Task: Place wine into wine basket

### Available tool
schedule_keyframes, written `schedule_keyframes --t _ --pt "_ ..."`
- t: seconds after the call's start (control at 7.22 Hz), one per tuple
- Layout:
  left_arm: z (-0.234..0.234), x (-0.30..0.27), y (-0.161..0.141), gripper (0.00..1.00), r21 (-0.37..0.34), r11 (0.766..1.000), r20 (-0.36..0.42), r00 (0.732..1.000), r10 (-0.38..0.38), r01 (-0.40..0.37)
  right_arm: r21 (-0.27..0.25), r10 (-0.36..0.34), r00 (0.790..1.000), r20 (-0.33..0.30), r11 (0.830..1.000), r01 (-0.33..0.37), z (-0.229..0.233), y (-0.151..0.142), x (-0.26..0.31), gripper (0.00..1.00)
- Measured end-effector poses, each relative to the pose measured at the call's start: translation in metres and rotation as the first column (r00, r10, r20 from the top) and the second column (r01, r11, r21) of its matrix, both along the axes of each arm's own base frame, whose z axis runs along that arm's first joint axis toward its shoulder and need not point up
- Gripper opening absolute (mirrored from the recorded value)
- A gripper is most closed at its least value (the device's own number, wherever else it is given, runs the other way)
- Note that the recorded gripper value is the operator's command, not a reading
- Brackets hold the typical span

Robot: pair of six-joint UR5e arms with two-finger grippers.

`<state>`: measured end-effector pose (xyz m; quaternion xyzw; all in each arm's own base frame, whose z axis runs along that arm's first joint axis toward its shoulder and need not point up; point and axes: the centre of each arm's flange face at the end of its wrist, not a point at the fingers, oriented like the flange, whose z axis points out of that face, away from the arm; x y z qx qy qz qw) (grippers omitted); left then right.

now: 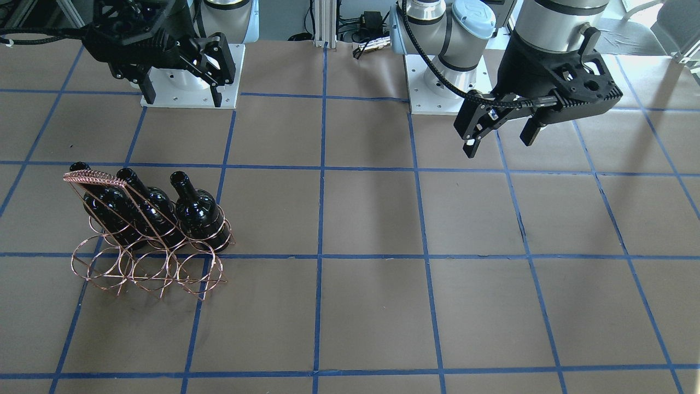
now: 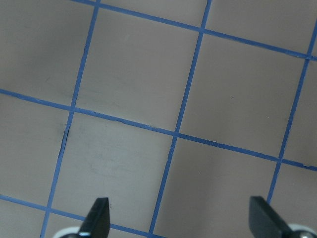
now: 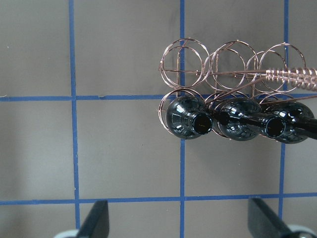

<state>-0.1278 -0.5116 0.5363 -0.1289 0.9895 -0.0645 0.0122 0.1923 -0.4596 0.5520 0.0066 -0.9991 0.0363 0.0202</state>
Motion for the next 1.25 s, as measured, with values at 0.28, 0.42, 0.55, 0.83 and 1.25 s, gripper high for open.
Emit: schedule_keyframes --t 0.28,0.42,0.55,0.83,1.25 --pt "0.001 0.000 0.000 1.00 -0.001 1.000 0.000 1.000 -0.002 0.002 -0.003 0.017 1.000 0.005 1.000 -0.017 0.007 -0.009 0.006 1.00" --pt "0.001 0.000 0.001 1.00 -0.002 1.000 0.001 1.000 -0.004 0.004 -0.003 0.026 1.000 -0.004 1.000 -0.026 0.007 -0.011 0.006 1.00" --pt "0.002 0.000 0.003 1.00 -0.003 1.000 0.002 1.000 -0.008 0.008 0.001 0.044 0.999 -0.019 0.999 -0.044 0.006 -0.010 0.004 1.00" --pt "0.002 0.000 0.003 1.00 0.000 1.000 0.002 1.000 -0.010 0.010 0.017 0.068 0.997 -0.025 0.998 -0.067 0.001 -0.010 0.001 1.00" --pt "-0.001 -0.001 0.004 1.00 0.009 1.000 0.000 1.000 -0.025 0.025 0.029 0.069 0.997 -0.030 0.997 -0.068 -0.006 -0.012 -0.001 1.00"
